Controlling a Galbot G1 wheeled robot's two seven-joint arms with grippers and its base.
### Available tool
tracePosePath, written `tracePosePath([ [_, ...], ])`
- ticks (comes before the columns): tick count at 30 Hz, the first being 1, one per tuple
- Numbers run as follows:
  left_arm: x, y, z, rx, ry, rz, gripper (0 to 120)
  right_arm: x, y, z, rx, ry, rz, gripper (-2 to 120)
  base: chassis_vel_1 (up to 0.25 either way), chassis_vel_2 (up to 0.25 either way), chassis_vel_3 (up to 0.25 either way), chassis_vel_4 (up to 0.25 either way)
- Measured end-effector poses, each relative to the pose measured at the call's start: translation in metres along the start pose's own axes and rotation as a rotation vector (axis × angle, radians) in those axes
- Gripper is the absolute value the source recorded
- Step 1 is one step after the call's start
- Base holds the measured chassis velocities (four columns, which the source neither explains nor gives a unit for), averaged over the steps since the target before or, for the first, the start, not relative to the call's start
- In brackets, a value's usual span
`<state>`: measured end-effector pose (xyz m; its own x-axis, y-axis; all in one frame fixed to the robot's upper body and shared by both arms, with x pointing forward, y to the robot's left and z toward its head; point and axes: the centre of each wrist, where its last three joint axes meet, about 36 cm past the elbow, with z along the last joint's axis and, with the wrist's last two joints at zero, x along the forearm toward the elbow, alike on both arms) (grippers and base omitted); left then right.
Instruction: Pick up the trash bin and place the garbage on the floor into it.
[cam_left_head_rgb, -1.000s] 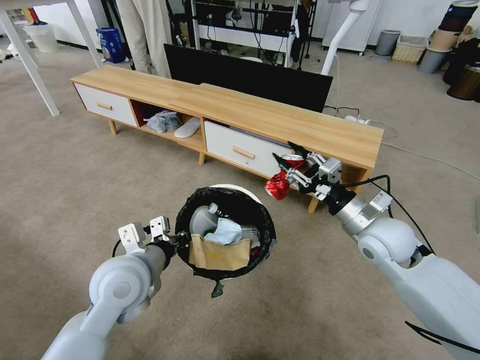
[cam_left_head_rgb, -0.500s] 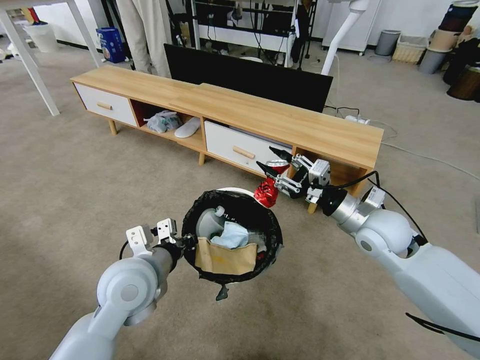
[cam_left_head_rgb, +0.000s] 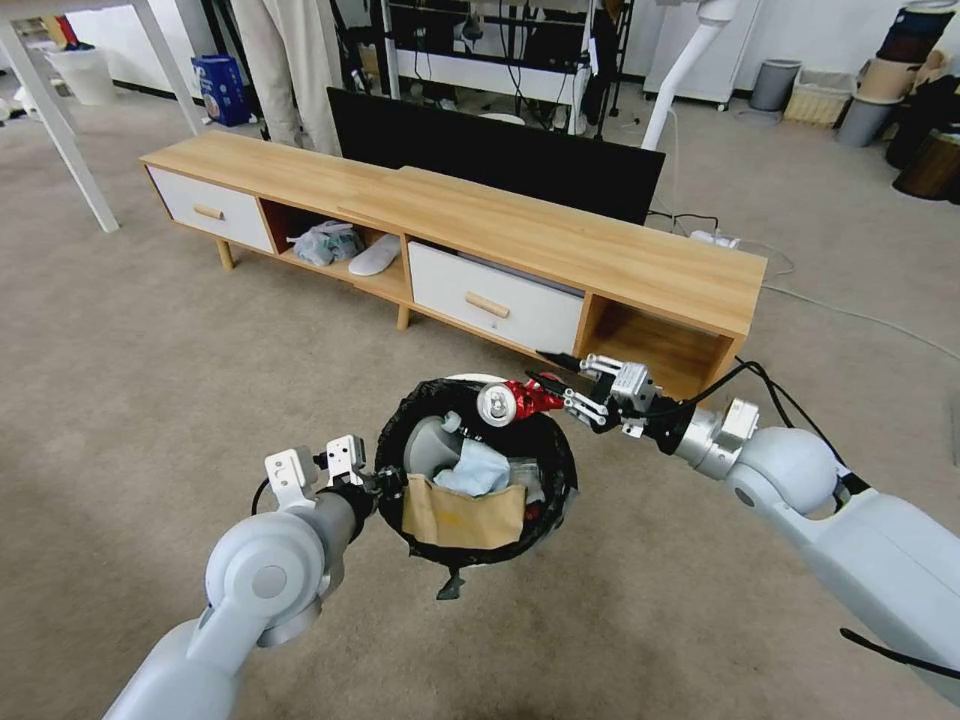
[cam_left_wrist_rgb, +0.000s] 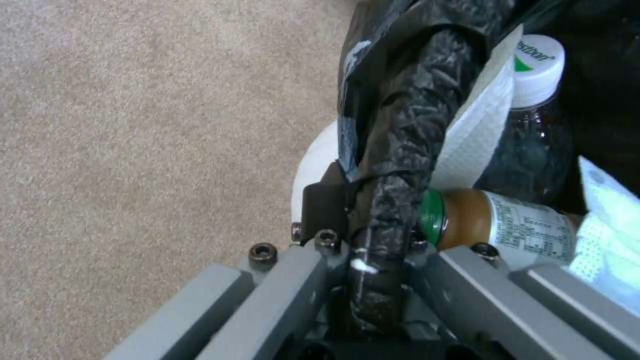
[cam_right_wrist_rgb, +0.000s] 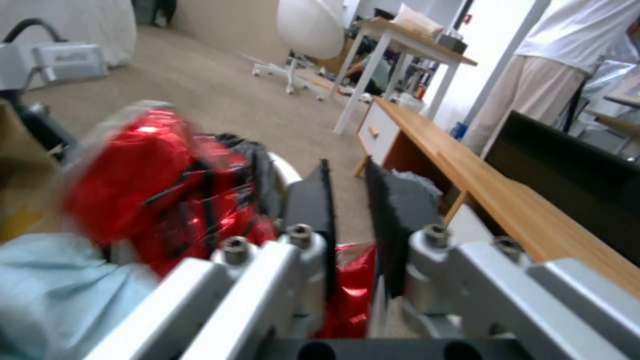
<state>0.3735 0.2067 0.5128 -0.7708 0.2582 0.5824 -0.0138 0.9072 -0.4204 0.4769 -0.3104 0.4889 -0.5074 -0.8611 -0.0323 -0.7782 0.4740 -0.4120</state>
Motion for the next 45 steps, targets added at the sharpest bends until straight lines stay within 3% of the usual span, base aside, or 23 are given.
tracePosePath([
  [4,-0.003,-0.001,0.000,-0.001,0.003,0.008,0,-0.001,0.002,0.003,-0.003,0.004,-0.013,0,0.000,0.000,0.000,0.000],
  [13,-0.016,-0.002,0.001,0.002,0.019,0.017,0,-0.001,0.002,0.005,-0.005,0.003,-0.019,0,0.000,0.000,0.000,0.000],
  [45,-0.031,0.005,-0.001,0.032,0.004,-0.025,0,-0.009,-0.016,-0.008,0.001,-0.047,0.036,0,0.000,0.000,0.000,0.000],
])
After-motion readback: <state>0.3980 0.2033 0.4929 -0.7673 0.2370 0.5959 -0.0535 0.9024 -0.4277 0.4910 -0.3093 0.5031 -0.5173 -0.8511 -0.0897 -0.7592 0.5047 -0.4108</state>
